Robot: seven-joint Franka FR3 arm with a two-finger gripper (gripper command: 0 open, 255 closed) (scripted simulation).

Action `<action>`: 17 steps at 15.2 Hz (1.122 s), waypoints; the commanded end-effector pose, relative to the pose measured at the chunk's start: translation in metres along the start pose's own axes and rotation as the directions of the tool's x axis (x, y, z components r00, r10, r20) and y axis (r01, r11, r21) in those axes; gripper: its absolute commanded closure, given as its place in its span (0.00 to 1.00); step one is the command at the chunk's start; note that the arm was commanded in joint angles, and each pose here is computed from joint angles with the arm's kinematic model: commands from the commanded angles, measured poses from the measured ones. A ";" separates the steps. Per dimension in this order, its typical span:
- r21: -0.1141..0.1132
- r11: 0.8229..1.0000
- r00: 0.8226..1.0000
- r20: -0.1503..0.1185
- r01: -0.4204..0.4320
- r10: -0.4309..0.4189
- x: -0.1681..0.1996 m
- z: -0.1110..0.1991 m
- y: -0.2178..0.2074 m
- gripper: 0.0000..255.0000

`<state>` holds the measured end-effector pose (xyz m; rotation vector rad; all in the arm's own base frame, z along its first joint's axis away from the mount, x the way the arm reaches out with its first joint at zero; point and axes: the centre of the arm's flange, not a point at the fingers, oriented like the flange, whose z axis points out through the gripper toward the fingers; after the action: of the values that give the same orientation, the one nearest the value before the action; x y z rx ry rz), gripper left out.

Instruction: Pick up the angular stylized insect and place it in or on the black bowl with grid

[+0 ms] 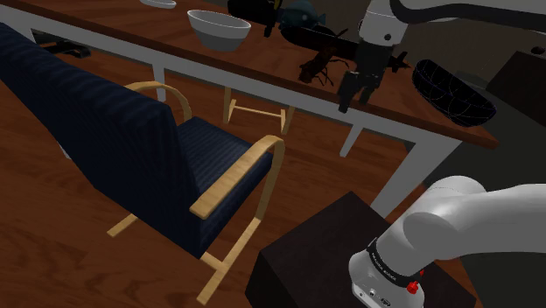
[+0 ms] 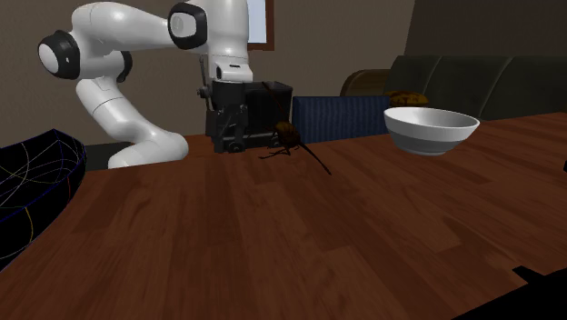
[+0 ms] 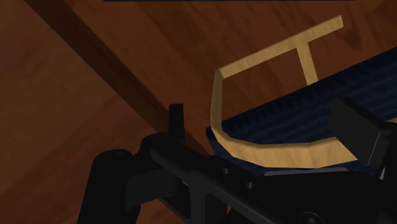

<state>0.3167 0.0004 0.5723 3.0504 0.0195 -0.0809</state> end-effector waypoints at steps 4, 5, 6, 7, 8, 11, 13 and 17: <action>0.012 0.978 0.977 -0.047 0.209 -0.208 0.010 -0.024 0.030 0.00; 0.014 0.961 0.959 -0.064 0.277 -0.276 0.014 -0.031 0.040 0.00; 0.015 0.939 0.936 -0.080 0.344 -0.342 0.019 -0.039 0.049 0.00; 0.015 0.912 0.909 -0.096 0.409 -0.406 0.025 -0.047 0.058 0.00; 0.013 0.881 0.876 -0.113 0.472 -0.468 0.031 -0.055 0.067 0.00; 0.002 0.763 0.753 -0.160 0.646 -0.638 0.052 -0.079 0.090 0.00; -0.011 0.665 0.652 -0.189 0.747 -0.735 0.068 -0.096 0.104 0.00; -0.016 0.634 0.619 -0.198 0.773 -0.760 0.075 -0.085 0.105 0.00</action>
<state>0.3966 -0.0958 0.6661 2.8426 1.3587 0.1547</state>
